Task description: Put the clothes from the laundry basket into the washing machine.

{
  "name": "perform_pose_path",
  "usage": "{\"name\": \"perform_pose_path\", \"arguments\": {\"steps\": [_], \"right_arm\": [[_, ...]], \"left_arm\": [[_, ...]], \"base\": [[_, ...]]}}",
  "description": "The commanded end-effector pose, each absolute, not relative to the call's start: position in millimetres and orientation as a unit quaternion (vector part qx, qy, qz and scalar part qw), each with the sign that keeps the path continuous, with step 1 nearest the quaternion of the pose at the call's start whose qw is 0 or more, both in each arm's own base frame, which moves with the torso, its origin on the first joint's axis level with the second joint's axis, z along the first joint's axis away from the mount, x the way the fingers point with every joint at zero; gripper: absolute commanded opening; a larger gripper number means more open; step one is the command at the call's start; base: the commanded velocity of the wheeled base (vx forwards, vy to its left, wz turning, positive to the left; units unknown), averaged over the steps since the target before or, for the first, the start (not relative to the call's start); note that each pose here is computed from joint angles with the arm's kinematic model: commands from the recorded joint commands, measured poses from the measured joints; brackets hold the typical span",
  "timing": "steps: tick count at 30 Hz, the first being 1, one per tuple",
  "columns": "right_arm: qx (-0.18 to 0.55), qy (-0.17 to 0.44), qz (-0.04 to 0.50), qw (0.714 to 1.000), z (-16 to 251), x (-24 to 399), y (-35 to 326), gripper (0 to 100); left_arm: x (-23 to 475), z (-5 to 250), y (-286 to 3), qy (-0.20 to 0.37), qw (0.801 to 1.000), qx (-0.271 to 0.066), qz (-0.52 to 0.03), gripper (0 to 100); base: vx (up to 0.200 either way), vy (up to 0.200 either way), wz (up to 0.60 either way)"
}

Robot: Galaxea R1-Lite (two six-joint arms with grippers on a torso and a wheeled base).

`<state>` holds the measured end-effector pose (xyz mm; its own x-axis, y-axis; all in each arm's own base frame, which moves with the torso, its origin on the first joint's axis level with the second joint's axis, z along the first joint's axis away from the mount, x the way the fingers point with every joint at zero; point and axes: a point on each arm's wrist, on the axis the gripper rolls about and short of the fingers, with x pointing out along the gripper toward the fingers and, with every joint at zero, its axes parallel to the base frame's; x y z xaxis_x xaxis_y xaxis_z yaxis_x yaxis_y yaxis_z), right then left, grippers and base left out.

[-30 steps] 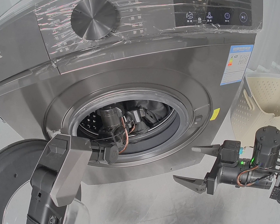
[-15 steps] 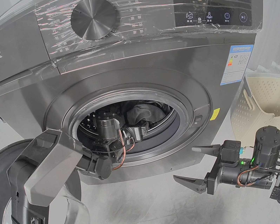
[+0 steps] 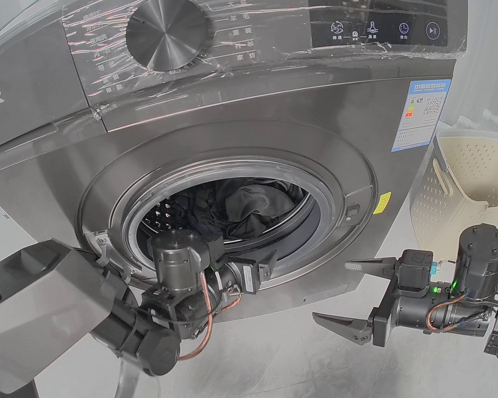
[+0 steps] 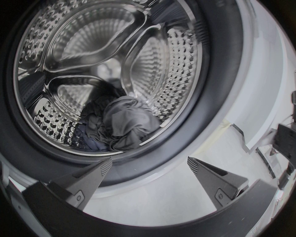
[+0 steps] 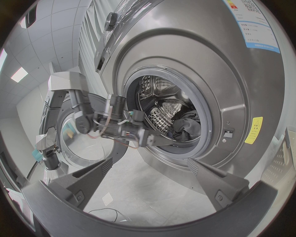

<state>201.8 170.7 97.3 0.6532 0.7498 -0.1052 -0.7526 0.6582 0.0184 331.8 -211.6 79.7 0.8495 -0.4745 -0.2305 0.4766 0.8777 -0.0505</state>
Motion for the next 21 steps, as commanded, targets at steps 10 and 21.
{"name": "perform_pose_path", "arguments": {"steps": [10,21], "right_arm": [[0.008,-0.011,0.359,0.933,136,173,128,100],[0.027,-0.054,0.231,0.971,156,159,80,100]], "left_arm": [[199,142,-183,0.013,0.959,-0.027,-0.282,100],[159,161,-126,-0.028,0.971,-0.011,-0.238,100]], "base": [[0.0,0.0,0.0],[-0.036,0.0,0.0]]}}
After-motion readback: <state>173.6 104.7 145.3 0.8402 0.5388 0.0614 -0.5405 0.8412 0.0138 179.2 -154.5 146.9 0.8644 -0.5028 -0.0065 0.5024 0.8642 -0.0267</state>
